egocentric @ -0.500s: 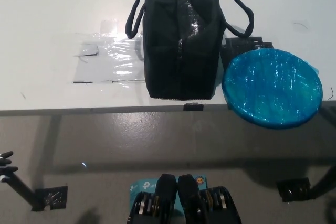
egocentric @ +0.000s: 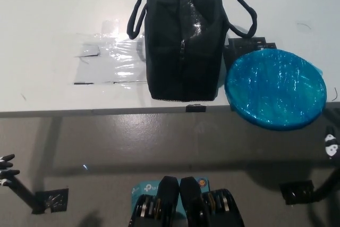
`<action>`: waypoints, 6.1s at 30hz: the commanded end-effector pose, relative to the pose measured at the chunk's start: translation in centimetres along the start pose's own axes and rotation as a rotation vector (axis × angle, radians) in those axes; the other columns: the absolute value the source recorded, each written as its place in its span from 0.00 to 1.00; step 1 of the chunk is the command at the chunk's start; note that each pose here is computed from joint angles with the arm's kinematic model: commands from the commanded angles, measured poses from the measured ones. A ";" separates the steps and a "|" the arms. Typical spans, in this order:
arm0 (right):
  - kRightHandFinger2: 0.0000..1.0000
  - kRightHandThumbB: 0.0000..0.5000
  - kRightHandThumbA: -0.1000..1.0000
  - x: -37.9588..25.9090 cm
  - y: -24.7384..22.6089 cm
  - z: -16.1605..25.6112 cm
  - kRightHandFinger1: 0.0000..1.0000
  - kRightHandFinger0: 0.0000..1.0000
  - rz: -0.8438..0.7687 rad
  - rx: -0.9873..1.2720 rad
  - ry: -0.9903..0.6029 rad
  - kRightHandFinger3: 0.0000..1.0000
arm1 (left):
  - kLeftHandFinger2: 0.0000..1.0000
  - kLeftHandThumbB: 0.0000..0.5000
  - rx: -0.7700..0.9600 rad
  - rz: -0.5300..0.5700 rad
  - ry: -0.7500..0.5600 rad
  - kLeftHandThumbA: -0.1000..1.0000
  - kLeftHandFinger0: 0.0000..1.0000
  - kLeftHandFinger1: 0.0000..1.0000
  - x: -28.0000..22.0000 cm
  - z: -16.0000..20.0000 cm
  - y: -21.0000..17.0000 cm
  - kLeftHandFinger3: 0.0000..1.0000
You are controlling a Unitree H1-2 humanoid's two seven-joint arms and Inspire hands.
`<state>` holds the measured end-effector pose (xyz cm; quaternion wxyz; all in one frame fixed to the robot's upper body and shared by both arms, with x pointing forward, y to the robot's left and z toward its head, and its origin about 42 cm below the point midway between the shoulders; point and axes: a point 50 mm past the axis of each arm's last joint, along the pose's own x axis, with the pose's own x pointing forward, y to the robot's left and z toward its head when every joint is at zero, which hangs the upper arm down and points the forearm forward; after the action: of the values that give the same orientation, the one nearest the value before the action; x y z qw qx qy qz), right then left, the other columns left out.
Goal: The robot uses its right hand to pick up a stack of plates kept in the middle of the desk and put it inside a bag kept next to it
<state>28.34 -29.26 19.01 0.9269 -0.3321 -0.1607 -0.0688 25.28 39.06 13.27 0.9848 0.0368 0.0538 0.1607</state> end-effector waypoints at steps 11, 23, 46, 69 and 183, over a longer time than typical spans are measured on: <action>1.00 1.00 0.55 -0.2 1.5 10.5 1.00 1.00 0.055 -0.432 -0.428 1.00 | 0.64 0.24 0.011 0.006 -0.070 0.00 0.36 0.47 0.5 2.0 0.8 0.71; 1.00 1.00 0.75 1.8 0.1 10.9 1.00 1.00 0.121 -0.677 -0.563 1.00 | 0.65 0.20 0.012 0.004 -0.068 0.00 0.36 0.47 0.4 1.9 0.7 0.72; 1.00 1.00 0.99 2.7 5.3 9.1 1.00 1.00 0.209 -0.750 -0.382 1.00 | 0.68 0.05 0.032 -0.008 -0.080 0.04 0.34 0.46 1.0 2.4 0.6 0.76; 1.00 1.00 0.92 5.4 4.4 6.1 1.00 1.00 0.203 -0.811 -0.193 1.00 | 0.64 0.00 0.052 -0.013 -0.095 0.18 0.33 0.47 0.9 2.4 0.5 0.65; 0.31 0.50 0.00 14.0 -5.5 13.9 0.00 0.00 -0.332 0.651 -0.300 0.14 | 0.67 0.00 0.160 -0.058 -0.095 0.25 0.37 0.50 0.9 2.3 -0.1 0.68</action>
<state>37.07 -25.77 26.11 0.9617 -0.0536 -0.1699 -0.2085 25.91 37.97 12.99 0.9868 0.0714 0.0626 0.1312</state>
